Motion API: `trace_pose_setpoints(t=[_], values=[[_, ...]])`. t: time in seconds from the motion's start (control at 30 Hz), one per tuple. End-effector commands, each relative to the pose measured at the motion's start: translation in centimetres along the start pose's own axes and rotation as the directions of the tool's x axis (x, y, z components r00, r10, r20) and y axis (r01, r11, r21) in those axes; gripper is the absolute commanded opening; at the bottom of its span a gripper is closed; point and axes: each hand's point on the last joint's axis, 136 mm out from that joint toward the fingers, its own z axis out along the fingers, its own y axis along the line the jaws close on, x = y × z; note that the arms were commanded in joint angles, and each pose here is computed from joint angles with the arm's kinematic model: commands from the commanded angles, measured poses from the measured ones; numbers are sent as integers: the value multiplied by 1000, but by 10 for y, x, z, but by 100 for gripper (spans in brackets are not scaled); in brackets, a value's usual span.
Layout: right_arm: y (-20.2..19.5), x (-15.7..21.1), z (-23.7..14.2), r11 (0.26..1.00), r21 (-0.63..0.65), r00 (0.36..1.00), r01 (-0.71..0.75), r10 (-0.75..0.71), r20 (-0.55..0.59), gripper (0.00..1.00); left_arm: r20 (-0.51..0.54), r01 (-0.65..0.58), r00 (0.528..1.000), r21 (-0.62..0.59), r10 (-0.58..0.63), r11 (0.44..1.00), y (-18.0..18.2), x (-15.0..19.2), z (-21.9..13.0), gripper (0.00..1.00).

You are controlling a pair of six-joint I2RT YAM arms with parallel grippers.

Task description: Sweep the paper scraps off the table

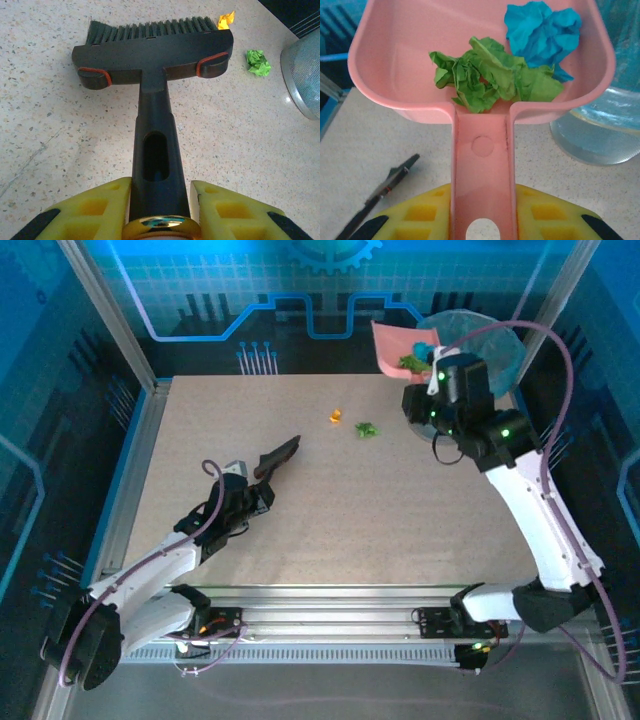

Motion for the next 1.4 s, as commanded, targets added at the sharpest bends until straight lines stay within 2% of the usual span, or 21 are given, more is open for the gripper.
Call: trace_pose_setpoints(t=[0.0, 0.13, 0.27, 0.4, 0.5, 0.57, 0.7, 0.87, 1.0, 1.13, 1.2, 1.37], values=[[-8, -21, -4, 978, -69, 980, -197, 196, -29, 0, 21, 23, 999, 40, -24, 999, -7, -3, -1, 0], [-23, -59, 5, 915, -143, 924, -377, 382, 6, 0, 21, 23, 999, 45, -24, 999, -7, -2, -1, 0], [-50, -80, 22, 771, -190, 789, -608, 613, -41, 0, 20, 22, 1000, 49, -23, 999, -7, -1, -1, 0], [-64, -92, 44, 676, -187, 696, -713, 714, -74, 0, 19, 23, 1000, 52, -24, 998, -7, -1, 0, 0], [-74, -92, 64, 570, -151, 587, -808, 801, -116, 0, 20, 23, 1000, 53, -24, 998, -7, -1, 0, 0], [-81, -89, 78, 466, -125, 482, -876, 862, -160, 0, 21, 23, 999, 54, -24, 998, -7, -1, 0, 0], [-90, -88, 103, 315, -96, 328, -944, 924, -196, 0, 19, 23, 1000, 52, -24, 998, -6, 0, 0, 0], [-88, -100, 112, 212, -131, 237, -968, 945, -226, 0, 21, 23, 999, 55, -24, 998, -7, 0, -1, 0], [-89, -105, 103, 122, -124, 147, -985, 965, -219, 0, 20, 23, 1000, 55, -24, 998, -7, 0, 0, 0], [-92, -108, 96, 94, -138, 122, -986, 971, -206, 0, 17, 25, 1000, 53, -26, 998, -6, 0, 1, 0], [-90, -116, 92, 106, -182, 144, -978, 967, -212, 0, 18, 25, 999, 53, -26, 998, -6, 0, 1, 0], [-61, -135, 56, 309, -272, 362, -911, 916, -172, 0, 19, 27, 999, 54, -28, 998, -7, 0, 1, 0]])
